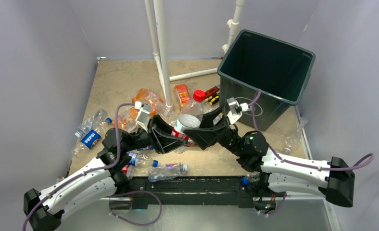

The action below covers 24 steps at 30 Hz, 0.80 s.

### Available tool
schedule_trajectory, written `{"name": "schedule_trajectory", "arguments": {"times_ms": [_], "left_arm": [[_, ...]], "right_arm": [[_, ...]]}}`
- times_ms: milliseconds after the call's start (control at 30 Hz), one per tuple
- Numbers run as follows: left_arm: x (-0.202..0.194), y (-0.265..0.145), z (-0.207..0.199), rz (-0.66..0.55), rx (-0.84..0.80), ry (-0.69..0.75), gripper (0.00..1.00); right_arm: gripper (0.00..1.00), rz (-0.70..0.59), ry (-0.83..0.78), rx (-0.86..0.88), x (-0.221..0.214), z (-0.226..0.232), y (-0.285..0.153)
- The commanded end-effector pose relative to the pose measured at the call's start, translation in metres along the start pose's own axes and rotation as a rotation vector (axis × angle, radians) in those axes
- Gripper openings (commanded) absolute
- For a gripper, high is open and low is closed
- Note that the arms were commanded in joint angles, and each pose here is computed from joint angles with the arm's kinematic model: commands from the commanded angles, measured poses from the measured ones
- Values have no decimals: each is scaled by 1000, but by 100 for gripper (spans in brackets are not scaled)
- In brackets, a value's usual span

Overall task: Put the plastic bottles in the bin
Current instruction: Pick up the plastic bottle at the center of the board.

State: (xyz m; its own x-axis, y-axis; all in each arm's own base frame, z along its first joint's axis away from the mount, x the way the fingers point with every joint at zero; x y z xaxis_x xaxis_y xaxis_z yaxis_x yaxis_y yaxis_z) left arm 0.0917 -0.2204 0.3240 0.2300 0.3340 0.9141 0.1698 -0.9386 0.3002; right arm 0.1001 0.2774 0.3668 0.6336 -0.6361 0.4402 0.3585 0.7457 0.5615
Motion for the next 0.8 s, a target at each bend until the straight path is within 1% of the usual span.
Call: {"name": "schedule_trajectory", "arguments": {"times_ms": [0,100,133,267,467,633,700,767], "left_arm": [[2,-3,-1,-16,4,34,30],[4,-5,-2,-24,13,47,27],[5,-6,-2,-25,15,50,27],[7,-7,-3,-22,22,66,26],[9,-6,-4,-10,23,73,26],[13,-4,-5,-13,16,74,25],[14,-4,-5,-13,17,75,25],[15,-2,-5,-15,17,74,24]], "right_arm": [[85,-14,-25,35,13,21,2],[97,27,-63,-26,17,26,3],[99,38,-81,-42,21,31,4],[99,62,-187,-132,39,44,0],[99,24,-311,-226,70,64,6],[98,62,-396,-236,74,67,22],[97,85,-407,-284,73,61,33],[96,77,-413,-331,73,53,36]]}}
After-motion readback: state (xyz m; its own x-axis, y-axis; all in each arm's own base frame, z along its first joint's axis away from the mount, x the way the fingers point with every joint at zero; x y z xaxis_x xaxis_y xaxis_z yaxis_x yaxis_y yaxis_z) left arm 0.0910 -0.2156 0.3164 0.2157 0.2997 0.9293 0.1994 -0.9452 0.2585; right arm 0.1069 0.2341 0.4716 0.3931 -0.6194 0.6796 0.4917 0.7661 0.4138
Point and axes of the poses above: each gripper's point midway between its finger pads, its own y axis out along the fingers, its own z axis along the line the jaws close on, x = y × z, the point moved 6 cm from there along -y, back along the fingers, and after that the axes turned 15 degrees about y, right-handed, at the moved point
